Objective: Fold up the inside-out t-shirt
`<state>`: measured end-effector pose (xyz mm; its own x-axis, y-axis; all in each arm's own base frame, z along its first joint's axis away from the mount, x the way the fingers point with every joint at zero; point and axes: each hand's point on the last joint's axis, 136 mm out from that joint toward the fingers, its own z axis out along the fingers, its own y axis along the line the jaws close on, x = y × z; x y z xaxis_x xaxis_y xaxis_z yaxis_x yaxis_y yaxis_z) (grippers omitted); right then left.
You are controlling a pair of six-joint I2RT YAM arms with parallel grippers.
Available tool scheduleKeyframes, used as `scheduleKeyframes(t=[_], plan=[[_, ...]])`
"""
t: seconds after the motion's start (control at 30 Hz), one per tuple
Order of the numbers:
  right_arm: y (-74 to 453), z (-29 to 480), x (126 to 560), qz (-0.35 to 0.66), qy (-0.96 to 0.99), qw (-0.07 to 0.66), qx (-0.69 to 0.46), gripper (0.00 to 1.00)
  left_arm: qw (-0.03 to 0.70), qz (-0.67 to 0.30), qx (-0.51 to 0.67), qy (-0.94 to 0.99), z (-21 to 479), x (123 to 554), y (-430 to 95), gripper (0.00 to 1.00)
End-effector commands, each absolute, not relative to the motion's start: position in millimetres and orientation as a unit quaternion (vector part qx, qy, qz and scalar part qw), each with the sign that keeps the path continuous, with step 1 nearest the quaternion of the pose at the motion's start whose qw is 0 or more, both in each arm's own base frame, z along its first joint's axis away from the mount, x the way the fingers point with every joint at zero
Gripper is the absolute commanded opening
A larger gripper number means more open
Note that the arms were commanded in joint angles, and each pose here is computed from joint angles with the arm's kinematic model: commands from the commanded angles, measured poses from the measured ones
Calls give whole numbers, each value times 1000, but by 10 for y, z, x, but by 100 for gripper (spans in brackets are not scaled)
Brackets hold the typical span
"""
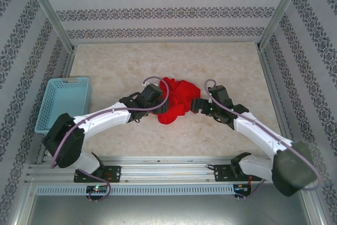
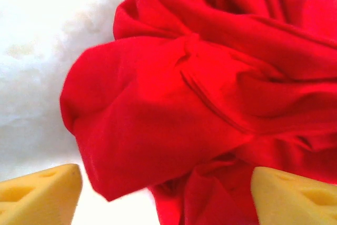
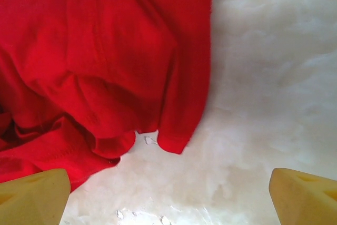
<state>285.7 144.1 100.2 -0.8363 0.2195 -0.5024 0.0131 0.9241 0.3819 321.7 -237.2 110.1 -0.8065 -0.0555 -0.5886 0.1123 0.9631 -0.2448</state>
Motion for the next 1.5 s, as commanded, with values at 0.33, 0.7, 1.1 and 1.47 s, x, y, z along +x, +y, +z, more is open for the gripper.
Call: scheduleKeyframes(t=[0.33, 0.7, 1.1, 1.47], plan=[[2097, 683, 3322, 192, 951, 242, 29, 74, 270, -187, -14, 944, 836, 3452, -2462, 44], [1906, 808, 3351, 128, 954, 272, 2, 11, 316, -175, 5, 932, 1207, 3365, -2286, 4], [1318, 1579, 3152, 59, 930, 363, 7, 1, 433, -131, -14, 892, 2091, 3247, -1775, 0], [1078, 1615, 3080, 75, 925, 367, 58, 1, 417, -53, -73, 904, 1896, 3320, -1367, 0]])
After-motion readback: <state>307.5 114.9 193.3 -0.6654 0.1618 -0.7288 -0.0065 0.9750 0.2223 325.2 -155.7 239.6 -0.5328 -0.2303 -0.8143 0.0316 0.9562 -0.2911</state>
